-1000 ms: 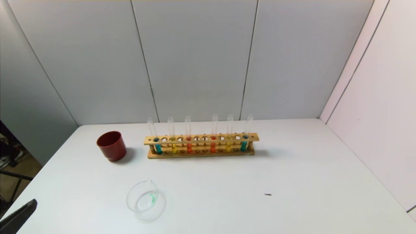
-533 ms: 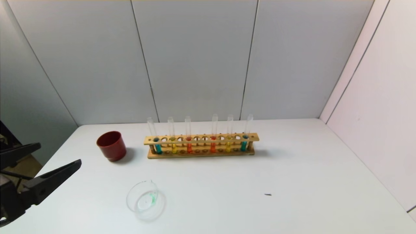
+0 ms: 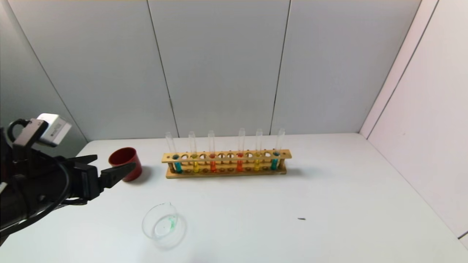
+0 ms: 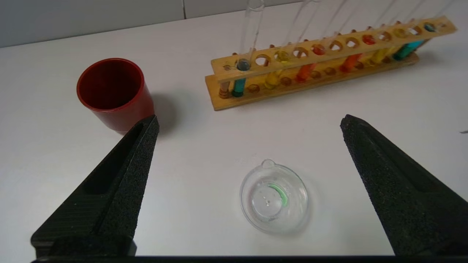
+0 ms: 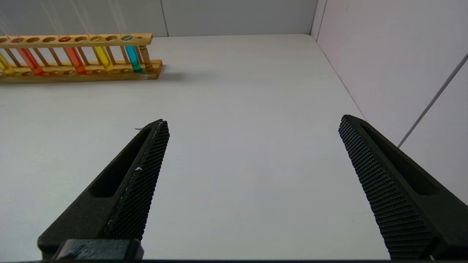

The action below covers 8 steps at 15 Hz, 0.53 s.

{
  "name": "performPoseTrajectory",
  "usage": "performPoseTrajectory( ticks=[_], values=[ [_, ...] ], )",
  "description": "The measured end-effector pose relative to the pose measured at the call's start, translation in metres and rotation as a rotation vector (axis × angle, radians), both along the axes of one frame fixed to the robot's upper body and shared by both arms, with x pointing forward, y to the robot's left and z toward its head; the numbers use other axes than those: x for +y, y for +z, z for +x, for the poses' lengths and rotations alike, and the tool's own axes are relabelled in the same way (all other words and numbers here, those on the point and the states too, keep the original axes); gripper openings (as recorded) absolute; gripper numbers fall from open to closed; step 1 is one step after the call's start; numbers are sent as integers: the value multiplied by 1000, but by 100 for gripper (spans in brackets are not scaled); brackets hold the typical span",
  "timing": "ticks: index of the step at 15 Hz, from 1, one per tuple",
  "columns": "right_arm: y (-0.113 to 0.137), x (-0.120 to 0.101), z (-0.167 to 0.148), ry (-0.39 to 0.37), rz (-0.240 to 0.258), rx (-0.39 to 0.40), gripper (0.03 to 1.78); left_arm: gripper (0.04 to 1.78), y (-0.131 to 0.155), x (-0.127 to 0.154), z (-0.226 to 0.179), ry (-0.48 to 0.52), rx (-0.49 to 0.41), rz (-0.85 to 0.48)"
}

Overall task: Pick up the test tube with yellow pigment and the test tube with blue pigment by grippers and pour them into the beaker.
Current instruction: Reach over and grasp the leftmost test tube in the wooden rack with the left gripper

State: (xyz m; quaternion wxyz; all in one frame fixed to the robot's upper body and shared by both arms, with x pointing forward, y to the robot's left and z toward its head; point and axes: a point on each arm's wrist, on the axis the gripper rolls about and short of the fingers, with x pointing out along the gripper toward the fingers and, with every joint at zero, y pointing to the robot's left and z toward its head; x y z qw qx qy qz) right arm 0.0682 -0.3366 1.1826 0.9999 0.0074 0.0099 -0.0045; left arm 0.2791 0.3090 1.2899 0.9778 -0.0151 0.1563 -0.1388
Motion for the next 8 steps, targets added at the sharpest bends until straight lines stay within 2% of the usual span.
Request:
performPoseTrajectory(
  ticks=[3, 5, 6, 8],
  values=[
    [0, 0, 0, 0, 0, 0, 170, 175, -25, -17, 40, 88, -38, 30],
    [0, 0, 0, 0, 0, 0, 170, 175, -41, -33, 58, 137, -99, 42],
    [0, 0, 0, 0, 0, 0, 170, 175, -46, -40, 63, 147, -122, 41],
    [0, 0, 0, -1, 0, 0, 170, 175, -55, -50, 75, 132, -113, 44]
  ],
)
